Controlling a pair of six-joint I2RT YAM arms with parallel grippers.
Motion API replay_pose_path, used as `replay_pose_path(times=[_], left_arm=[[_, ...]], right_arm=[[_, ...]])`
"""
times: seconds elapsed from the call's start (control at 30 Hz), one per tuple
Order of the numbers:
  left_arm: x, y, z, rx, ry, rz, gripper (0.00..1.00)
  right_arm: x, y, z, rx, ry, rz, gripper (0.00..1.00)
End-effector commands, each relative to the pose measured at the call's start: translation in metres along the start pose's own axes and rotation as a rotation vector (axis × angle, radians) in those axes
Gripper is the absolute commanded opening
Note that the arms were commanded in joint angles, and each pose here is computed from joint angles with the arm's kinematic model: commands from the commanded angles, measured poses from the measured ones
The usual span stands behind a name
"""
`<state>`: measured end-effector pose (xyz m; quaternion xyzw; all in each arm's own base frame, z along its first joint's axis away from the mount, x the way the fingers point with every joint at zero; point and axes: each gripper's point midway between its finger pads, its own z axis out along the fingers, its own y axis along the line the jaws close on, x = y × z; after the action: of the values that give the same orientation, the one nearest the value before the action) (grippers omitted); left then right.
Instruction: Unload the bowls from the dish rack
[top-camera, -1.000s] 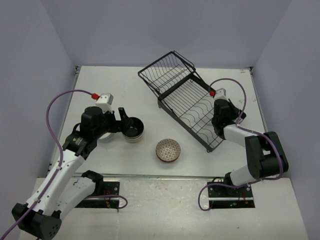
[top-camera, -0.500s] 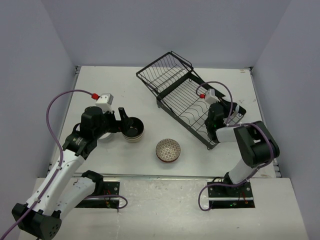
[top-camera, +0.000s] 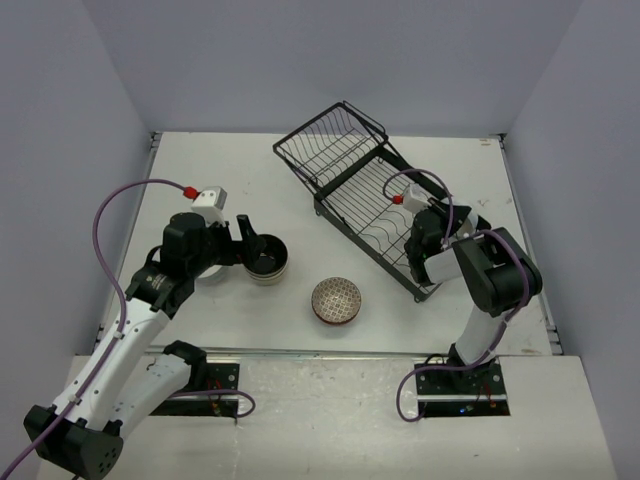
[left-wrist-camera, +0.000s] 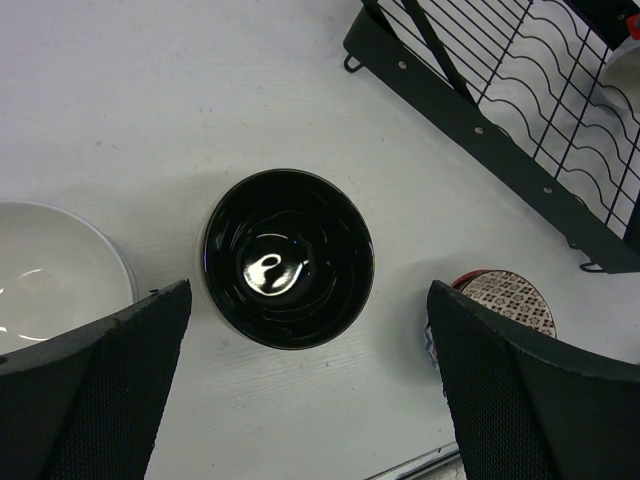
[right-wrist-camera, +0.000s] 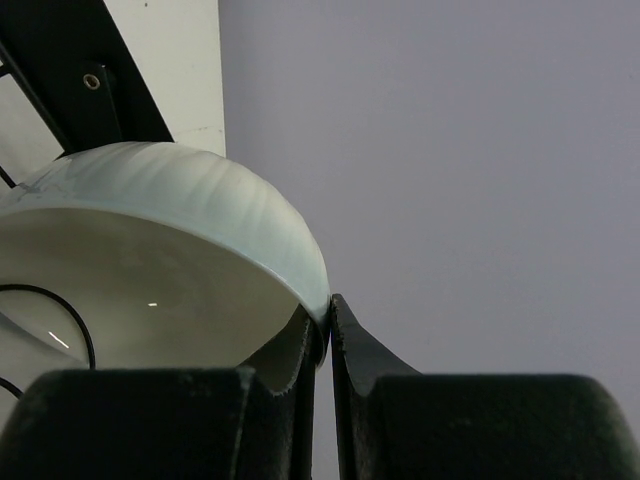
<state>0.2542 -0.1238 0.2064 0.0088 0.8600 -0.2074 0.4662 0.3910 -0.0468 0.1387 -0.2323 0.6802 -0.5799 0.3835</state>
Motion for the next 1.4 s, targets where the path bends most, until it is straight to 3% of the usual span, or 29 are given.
replay_pose_path(times=[0.0,0.2,0.33,0.47,0.7,0.8,0.87,1.0,1.17,1.23,1.37], left_arm=[[-0.006,-0.001,0.002,0.010,-0.031,0.041,1.00],[-0.006,-0.001,0.003,0.009,-0.028,0.041,1.00],[-0.005,0.000,0.004,0.007,-0.026,0.041,1.00],[-0.004,0.000,0.004,0.005,-0.021,0.040,1.00],[-0.003,0.001,0.006,0.000,-0.015,0.040,1.00],[-0.003,0.001,0.006,0.001,-0.013,0.038,1.00],[-0.004,0.000,0.007,0.003,-0.014,0.040,1.00],[-0.004,0.001,0.006,-0.002,-0.016,0.040,1.00],[-0.005,0.000,0.005,0.001,-0.018,0.039,1.00],[-0.005,0.000,0.006,0.000,-0.017,0.040,1.00],[-0.005,0.000,0.005,0.001,-0.018,0.040,1.00]], right_arm=[[-0.025,-0.036,0.002,0.105,-0.063,0.133,0.00],[-0.038,-0.024,0.003,0.038,-0.121,0.061,0.00],[-0.040,-0.042,0.002,0.073,-0.141,0.143,0.00],[-0.037,-0.089,-0.005,0.240,-0.154,0.260,0.00],[-0.023,-0.098,-0.002,0.277,-0.105,0.360,0.00],[-0.018,-0.085,0.002,0.233,-0.067,0.463,0.00],[-0.016,-0.054,0.006,0.096,-0.030,0.414,0.00],[-0.006,-0.021,0.001,-0.148,0.042,0.644,0.00],[0.017,-0.031,0.008,-0.121,0.207,0.835,0.00],[0.024,-0.018,0.007,-0.200,0.311,0.906,0.00],[0.026,0.009,0.000,-0.311,0.366,0.972,0.01]])
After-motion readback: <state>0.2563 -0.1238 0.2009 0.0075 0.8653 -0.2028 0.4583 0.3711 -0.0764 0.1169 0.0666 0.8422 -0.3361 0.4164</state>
